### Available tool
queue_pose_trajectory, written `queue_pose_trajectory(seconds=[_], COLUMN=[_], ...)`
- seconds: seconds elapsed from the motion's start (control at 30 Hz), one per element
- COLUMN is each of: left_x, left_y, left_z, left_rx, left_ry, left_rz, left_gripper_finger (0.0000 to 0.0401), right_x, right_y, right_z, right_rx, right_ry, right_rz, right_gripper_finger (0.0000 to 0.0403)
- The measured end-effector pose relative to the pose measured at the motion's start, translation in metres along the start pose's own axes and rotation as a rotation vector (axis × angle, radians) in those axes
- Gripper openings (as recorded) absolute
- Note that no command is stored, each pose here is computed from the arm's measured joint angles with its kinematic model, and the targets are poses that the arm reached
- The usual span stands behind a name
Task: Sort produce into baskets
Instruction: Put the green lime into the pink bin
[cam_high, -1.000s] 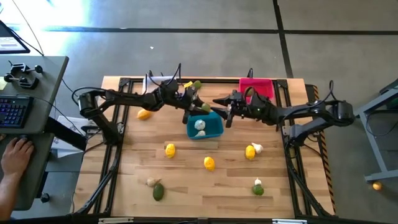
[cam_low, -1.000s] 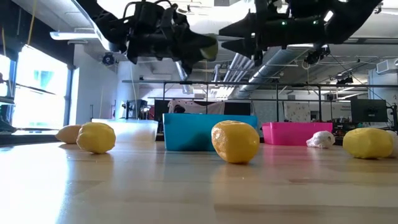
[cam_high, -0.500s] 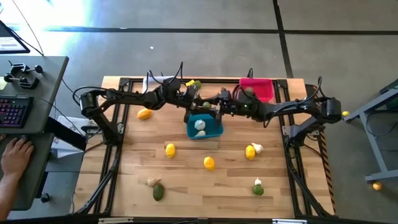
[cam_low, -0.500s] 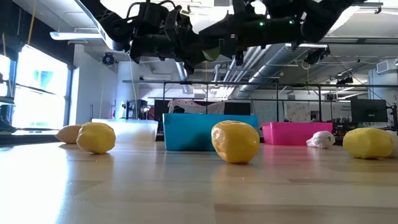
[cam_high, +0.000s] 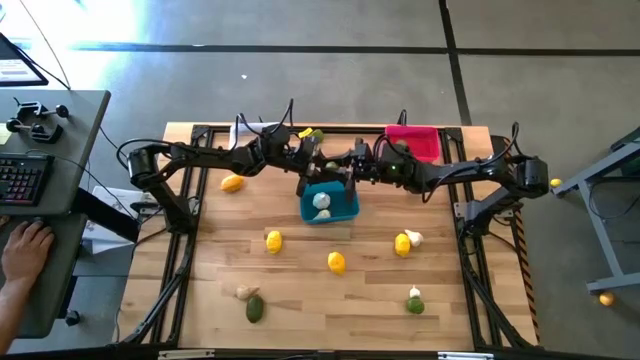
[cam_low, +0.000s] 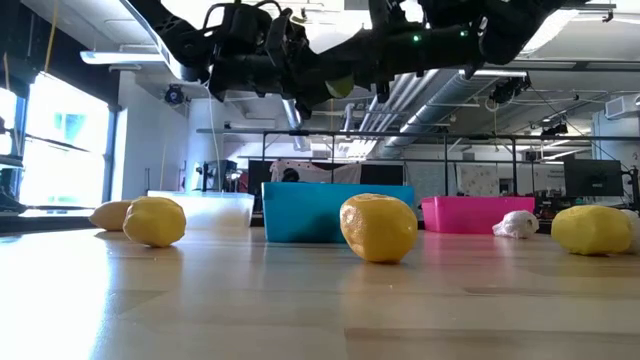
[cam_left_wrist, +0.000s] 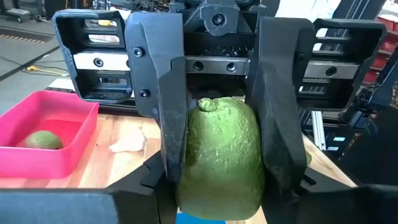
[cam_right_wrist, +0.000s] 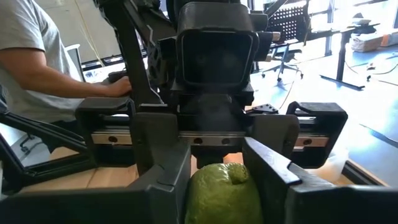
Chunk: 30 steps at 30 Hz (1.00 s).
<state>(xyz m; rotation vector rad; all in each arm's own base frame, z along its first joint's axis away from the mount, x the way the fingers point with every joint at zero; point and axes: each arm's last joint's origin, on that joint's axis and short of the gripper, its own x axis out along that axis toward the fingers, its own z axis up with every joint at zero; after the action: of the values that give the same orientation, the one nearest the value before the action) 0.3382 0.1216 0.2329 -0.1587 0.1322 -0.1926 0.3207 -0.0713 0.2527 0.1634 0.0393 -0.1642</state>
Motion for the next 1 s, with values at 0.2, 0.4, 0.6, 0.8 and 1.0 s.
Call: queue_pose_trajectory(seconds=[0.2,0.4,0.6,0.8,1.0], left_x=[0.0,-0.002,-0.003,-0.003,-0.003], left_y=[0.001,0.005,0.006,0.006,0.006], left_z=[0.001,0.001,-0.004,-0.008,-0.009], left_rx=[0.001,0.02,0.031,0.027,0.041], left_ry=[-0.008,-0.003,0.04,0.076,0.082], left_rz=[0.039,0.093,0.093,0.094,0.093], left_gripper_finger=[0.0165,0.0176,0.0178,0.0176,0.0176], right_x=[-0.003,-0.016,-0.034,-0.062,-0.091], right_y=[-0.008,-0.015,-0.023,-0.051,-0.097], right_z=[0.005,0.022,0.038,0.038,0.018], right_rx=[-0.007,-0.029,-0.072,-0.099,0.017], right_ry=[-0.011,-0.043,-0.042,0.143,0.393], right_rz=[-0.012,-0.053,-0.126,-0.453,-0.711], right_gripper_finger=[0.0107,0.0107,0.0106,0.0106,0.0107])
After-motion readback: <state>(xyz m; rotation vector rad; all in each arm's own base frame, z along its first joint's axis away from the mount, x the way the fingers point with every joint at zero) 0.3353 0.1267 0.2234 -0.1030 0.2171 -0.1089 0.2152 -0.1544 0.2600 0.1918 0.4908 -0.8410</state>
